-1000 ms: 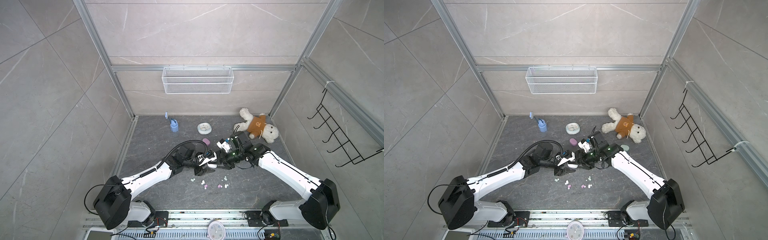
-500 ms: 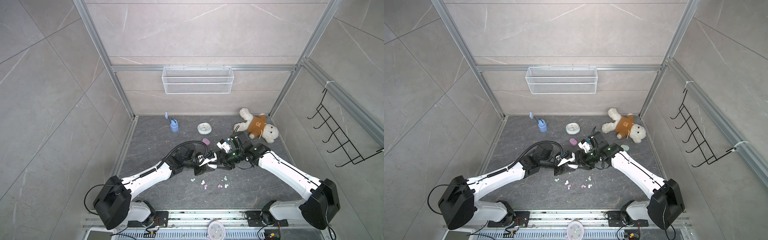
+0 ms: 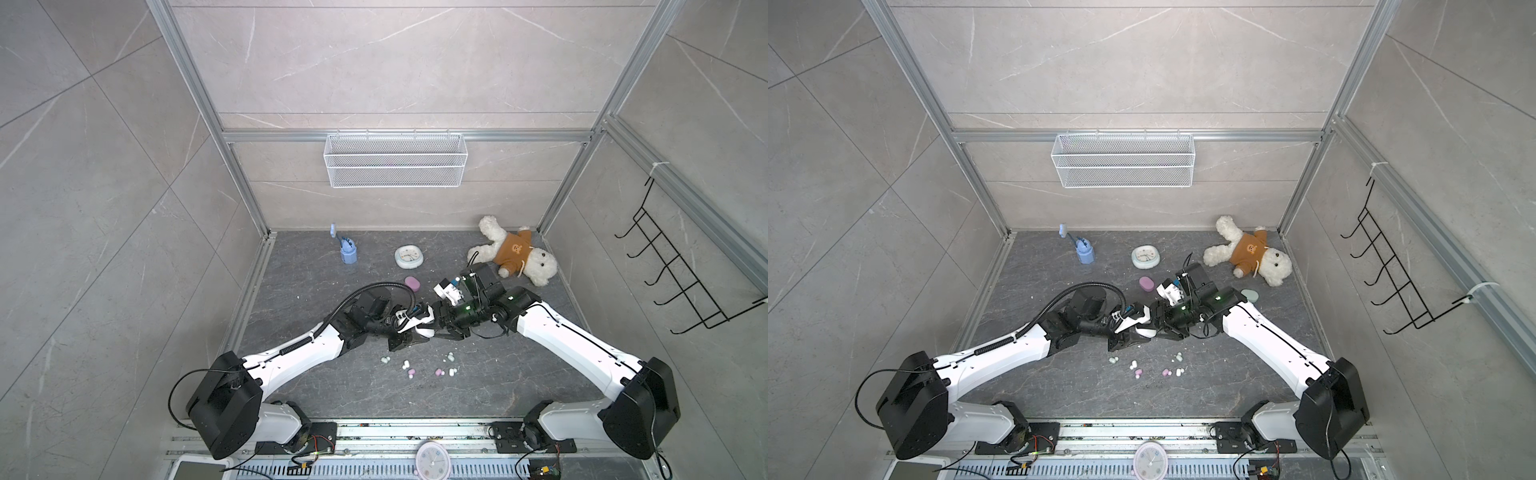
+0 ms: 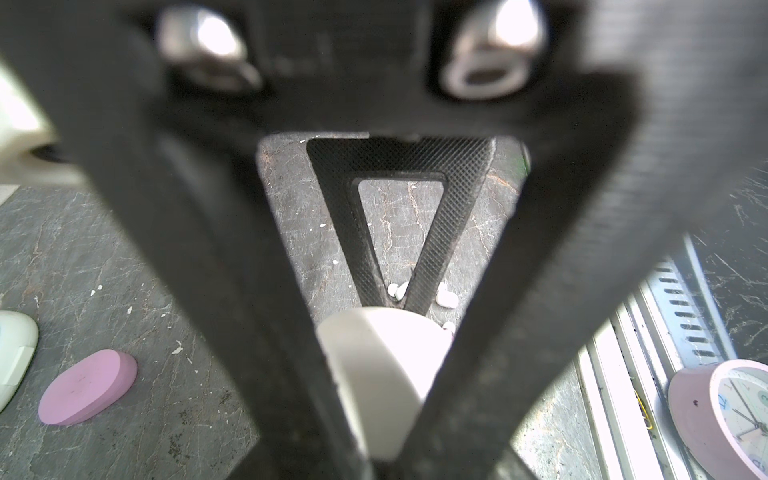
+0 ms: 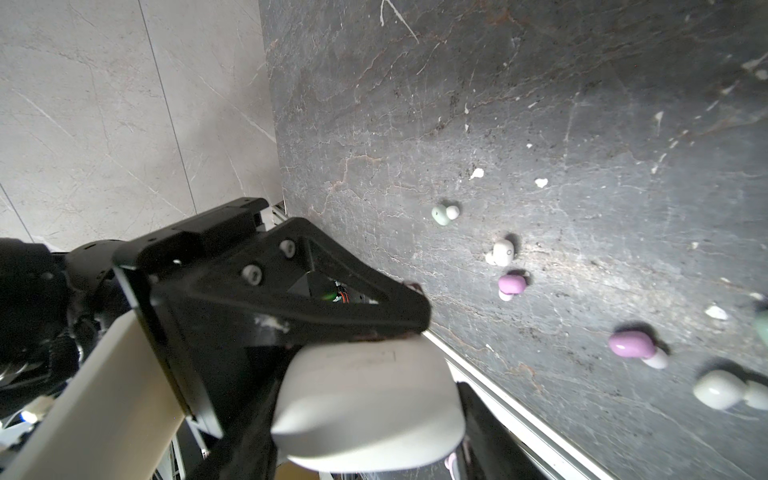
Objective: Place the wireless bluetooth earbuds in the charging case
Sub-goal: 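Grasp the case base with the left gripper while the right gripper holds the lid, then pull the right gripper away to swing the case lid open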
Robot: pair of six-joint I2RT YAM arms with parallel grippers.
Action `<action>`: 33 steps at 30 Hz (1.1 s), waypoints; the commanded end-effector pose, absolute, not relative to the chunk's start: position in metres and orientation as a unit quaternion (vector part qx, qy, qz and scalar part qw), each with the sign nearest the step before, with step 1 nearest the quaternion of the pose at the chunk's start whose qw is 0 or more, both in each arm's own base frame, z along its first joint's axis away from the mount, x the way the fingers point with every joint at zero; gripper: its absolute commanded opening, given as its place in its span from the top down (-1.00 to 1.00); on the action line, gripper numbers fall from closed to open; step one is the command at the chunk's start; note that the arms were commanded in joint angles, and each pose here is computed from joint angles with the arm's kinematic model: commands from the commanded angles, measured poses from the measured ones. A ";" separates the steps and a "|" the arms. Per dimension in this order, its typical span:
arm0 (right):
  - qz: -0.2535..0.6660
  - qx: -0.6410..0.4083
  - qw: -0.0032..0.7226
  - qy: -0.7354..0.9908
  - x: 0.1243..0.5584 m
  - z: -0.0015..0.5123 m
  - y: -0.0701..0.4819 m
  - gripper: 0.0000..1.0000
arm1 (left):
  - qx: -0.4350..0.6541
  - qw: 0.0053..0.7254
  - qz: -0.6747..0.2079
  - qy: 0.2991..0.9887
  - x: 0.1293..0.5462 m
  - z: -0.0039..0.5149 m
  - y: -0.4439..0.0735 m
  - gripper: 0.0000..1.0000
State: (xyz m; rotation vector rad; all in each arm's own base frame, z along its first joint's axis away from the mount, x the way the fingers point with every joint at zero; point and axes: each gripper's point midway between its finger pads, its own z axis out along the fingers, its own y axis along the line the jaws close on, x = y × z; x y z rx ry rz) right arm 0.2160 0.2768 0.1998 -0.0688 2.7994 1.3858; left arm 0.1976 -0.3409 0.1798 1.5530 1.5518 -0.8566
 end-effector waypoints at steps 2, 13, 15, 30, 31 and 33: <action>0.451 -0.032 0.017 0.892 0.214 0.208 0.278 -0.33 | 0.613 0.398 -0.362 0.579 0.187 0.208 -0.346 0.28; 0.444 -0.013 0.027 0.895 0.213 0.203 0.267 -0.62 | 0.598 0.400 -0.362 0.592 0.188 0.206 -0.341 0.36; 0.447 -0.005 0.033 0.894 0.215 0.204 0.263 -0.67 | 0.592 0.399 -0.366 0.597 0.188 0.204 -0.340 0.37; 0.374 -0.053 0.136 0.916 0.219 0.223 0.207 -0.79 | 0.516 0.393 -0.471 0.598 0.179 0.230 -0.345 0.44; 0.349 -0.080 0.156 0.921 0.218 0.227 0.199 -0.79 | 0.509 0.393 -0.483 0.594 0.177 0.235 -0.345 0.44; 0.329 -0.133 0.193 0.915 0.214 0.241 0.193 -0.79 | 0.502 0.394 -0.502 0.583 0.173 0.242 -0.346 0.44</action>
